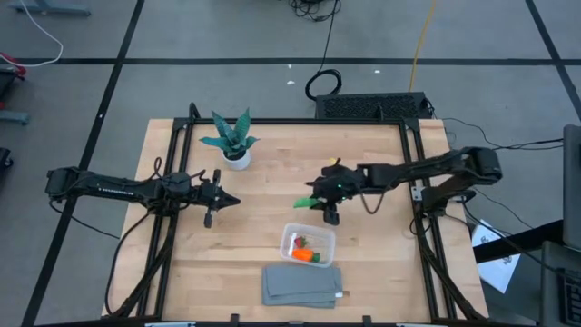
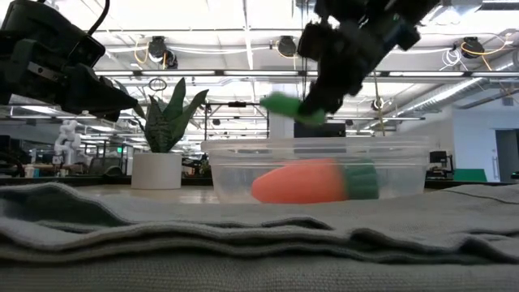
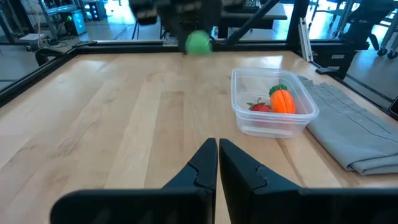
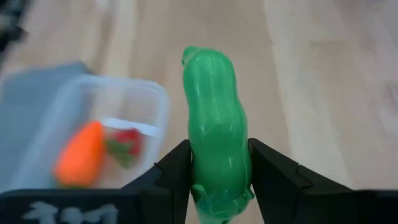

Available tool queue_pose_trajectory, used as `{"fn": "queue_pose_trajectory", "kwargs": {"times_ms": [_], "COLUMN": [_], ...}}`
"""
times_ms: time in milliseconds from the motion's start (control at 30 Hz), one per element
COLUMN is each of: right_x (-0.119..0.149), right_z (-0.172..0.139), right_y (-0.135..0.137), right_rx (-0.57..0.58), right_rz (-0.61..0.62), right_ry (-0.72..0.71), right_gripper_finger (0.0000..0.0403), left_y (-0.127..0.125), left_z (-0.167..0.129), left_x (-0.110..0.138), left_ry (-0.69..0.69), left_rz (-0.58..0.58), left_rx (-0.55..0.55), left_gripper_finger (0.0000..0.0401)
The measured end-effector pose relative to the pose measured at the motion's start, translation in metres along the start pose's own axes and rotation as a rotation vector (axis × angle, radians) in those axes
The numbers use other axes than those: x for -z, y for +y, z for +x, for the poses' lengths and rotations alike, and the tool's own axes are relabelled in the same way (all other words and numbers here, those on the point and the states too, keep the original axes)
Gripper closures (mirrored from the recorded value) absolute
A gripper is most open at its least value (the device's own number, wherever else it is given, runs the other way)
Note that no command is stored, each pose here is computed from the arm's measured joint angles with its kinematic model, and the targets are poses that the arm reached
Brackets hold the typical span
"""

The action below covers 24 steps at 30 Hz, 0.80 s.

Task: Pick and placing Produce into tupperware
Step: Put the green peas into the transparent bin

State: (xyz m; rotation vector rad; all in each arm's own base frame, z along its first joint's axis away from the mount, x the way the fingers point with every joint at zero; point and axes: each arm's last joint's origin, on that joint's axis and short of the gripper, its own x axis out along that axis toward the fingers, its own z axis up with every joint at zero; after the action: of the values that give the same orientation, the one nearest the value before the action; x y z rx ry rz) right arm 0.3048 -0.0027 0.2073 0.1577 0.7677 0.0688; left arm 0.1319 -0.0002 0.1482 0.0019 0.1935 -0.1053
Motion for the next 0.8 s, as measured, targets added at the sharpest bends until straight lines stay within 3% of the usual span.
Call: {"fn": "queue_pose_trajectory", "kwargs": {"times_ms": [300, 800], "right_x": [-0.001, 0.010], "right_z": [-0.023, -0.024], "right_y": [0.031, 0.073], "right_rx": [-0.078, -0.115], "right_rz": [0.053, 0.232], "right_ry": [-0.005, 0.037], "right_gripper_finger": [0.0272, 0.0271], "left_y": [0.000, 0.000], "left_z": [0.000, 0.000], "left_x": [0.000, 0.000], "left_ry": [0.000, -0.004], "left_rz": [-0.005, -0.012], "left_rx": [0.000, 0.000], "left_gripper_finger": [0.0380, 0.0380]}}
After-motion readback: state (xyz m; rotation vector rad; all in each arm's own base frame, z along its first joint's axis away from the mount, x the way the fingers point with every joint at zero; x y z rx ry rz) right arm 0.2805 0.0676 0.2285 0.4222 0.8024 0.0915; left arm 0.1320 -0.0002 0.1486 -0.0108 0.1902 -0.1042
